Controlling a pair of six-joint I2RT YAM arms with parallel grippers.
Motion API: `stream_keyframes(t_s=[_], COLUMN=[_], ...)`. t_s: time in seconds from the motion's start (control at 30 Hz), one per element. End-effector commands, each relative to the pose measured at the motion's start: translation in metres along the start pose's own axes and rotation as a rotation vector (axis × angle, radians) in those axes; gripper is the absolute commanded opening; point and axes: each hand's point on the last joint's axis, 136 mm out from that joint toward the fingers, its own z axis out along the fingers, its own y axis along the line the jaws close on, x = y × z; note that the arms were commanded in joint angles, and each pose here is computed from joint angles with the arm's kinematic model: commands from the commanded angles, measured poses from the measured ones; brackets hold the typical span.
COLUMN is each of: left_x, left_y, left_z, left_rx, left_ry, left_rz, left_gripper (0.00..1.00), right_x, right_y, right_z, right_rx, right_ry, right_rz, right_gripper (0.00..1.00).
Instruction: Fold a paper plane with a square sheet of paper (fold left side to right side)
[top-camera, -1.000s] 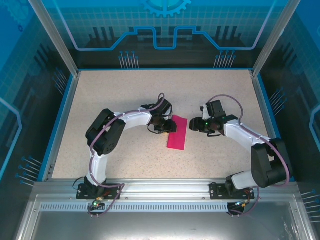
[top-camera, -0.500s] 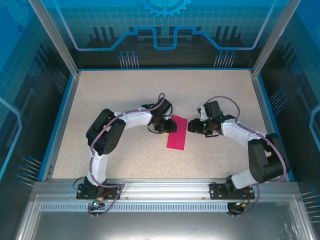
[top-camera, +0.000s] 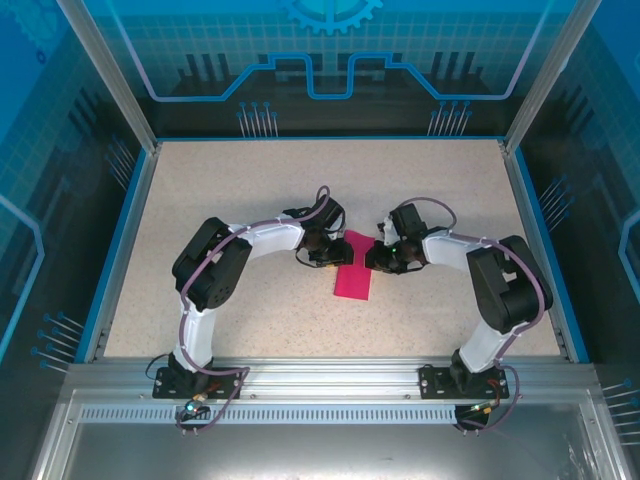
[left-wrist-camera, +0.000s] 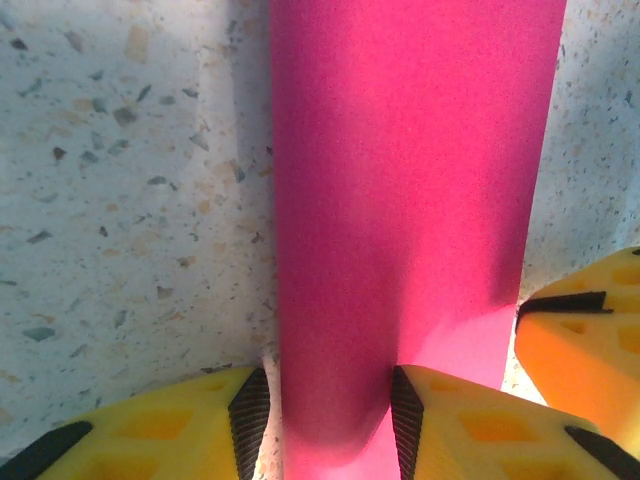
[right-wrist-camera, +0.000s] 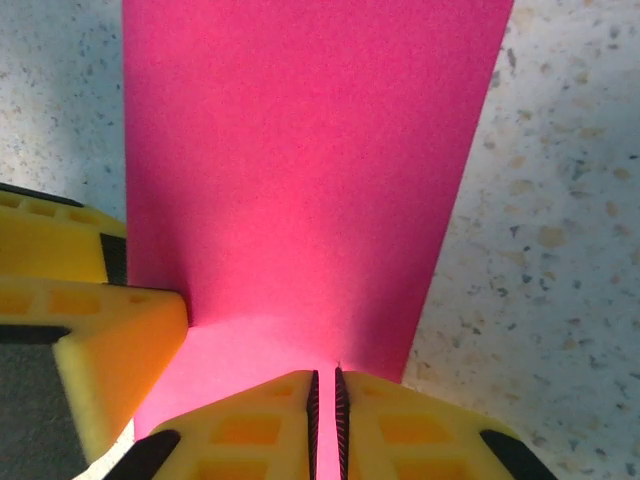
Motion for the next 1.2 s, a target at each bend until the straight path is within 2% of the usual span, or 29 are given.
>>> stream_keyframes(t_s=[0.0, 0.3, 0.5, 0.63, 0.73, 0.93, 1.03, 1.17], left_x=[0.018, 0.011, -0.002, -0.008, -0.006, 0.004, 0.004, 0.005], left_y=[0.030, 0.018, 0.001, -0.013, -0.030, -0.061, -0.061, -0.046], left_z=[0.021, 0.004, -0.037, -0.065, -0.072, -0.049, -0.033, -0.015], left_rx=[-0.111, -0.090, -0.073, -0.040, 0.044, 0.256, 0.277, 0.220], left_ry=[0.060, 0.022, -0.067, -0.131, -0.130, -0.032, 0.001, 0.021], left_rz=[-0.034, -0.005, 0.048, 0.083, 0.113, 0.120, 0.105, 0.101], left_gripper=[0.43, 0.45, 0.54, 0.56, 0.49, 0.30, 0.29, 0.29], right_x=[-0.001, 0.021, 0.029, 0.029, 0.029, 0.029, 0.030, 0.029], right_y=[0.000, -0.026, -0.035, -0.036, -0.036, -0.036, -0.036, -0.035], right_z=[0.004, 0.016, 0.021, 0.020, 0.020, 0.020, 0.019, 0.018], right_rx=[0.035, 0.158, 0.184, 0.191, 0.196, 0.198, 0.202, 0.208], right_ry=[0.028, 0.117, 0.147, 0.145, 0.146, 0.148, 0.148, 0.147], right_rz=[-0.002, -0.004, 0.003, 0.002, -0.002, -0.004, -0.005, -0.010], right_gripper=[0.15, 0.15, 0.15, 0.15, 0.15, 0.15, 0.15, 0.15])
